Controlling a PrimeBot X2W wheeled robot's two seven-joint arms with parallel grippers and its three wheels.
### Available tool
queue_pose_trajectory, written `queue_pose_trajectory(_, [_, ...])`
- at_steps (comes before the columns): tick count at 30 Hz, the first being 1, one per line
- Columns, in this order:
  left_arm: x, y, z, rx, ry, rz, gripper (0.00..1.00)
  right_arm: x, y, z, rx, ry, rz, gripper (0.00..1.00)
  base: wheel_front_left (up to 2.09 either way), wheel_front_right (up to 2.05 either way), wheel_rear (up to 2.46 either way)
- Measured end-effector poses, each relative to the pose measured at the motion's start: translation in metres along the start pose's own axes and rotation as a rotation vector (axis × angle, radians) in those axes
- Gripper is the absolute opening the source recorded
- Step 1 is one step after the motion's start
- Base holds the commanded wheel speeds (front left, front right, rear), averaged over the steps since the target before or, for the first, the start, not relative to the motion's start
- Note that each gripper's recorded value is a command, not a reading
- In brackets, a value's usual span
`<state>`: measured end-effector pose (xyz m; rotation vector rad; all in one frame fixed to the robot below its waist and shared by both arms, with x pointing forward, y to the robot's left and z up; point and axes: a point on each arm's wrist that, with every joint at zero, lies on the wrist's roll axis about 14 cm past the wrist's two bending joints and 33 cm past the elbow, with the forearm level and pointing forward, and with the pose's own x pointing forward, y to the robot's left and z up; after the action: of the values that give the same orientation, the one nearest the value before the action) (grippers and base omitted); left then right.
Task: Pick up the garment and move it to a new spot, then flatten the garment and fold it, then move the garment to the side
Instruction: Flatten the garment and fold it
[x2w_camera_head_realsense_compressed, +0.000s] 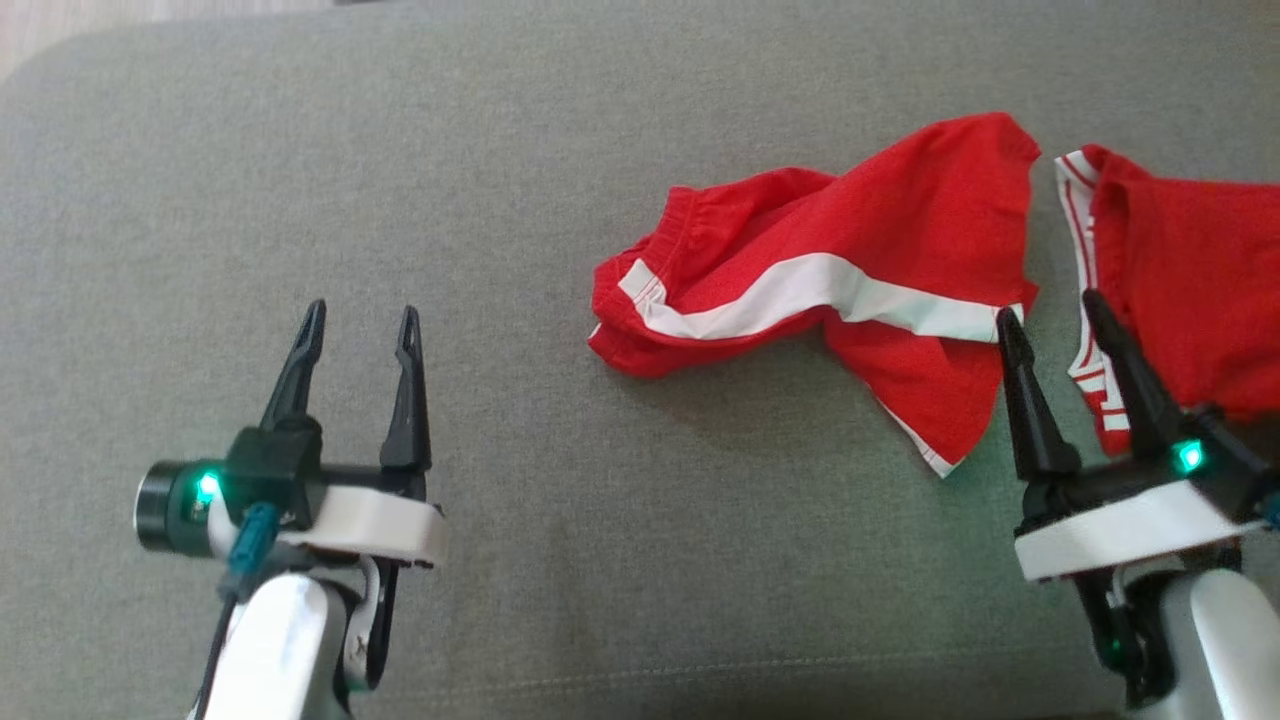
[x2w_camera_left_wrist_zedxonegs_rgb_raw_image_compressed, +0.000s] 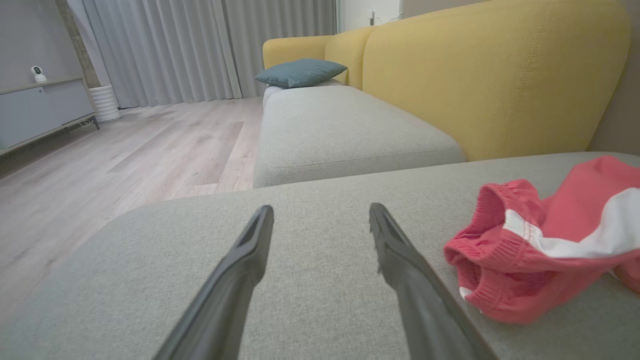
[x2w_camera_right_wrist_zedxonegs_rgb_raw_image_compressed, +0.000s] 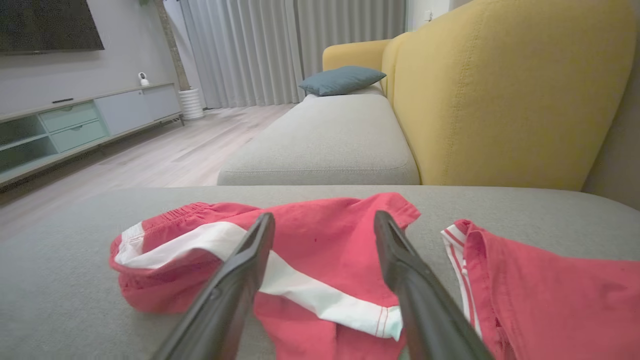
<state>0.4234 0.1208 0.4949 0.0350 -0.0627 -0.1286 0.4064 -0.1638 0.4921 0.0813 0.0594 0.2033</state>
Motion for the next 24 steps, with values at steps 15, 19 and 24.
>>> queue_pose_trajectory(15, [-0.006,-0.007,0.0,0.004,0.006,-0.022,1.0,-0.005,0.004,0.009,0.011,-0.019,-0.008,1.0,0.0,0.0,0.0])
queue_pose_trajectory(19, [0.001,-0.03,-0.001,-0.002,0.029,-0.113,1.0,-0.003,0.003,0.004,0.014,0.001,-0.01,1.0,0.0,0.0,0.0])
queue_pose_trajectory(24, [0.03,-0.08,0.012,-0.035,0.06,-0.304,1.0,-0.001,0.002,-0.007,0.022,0.035,-0.011,1.0,0.0,0.0,0.0])
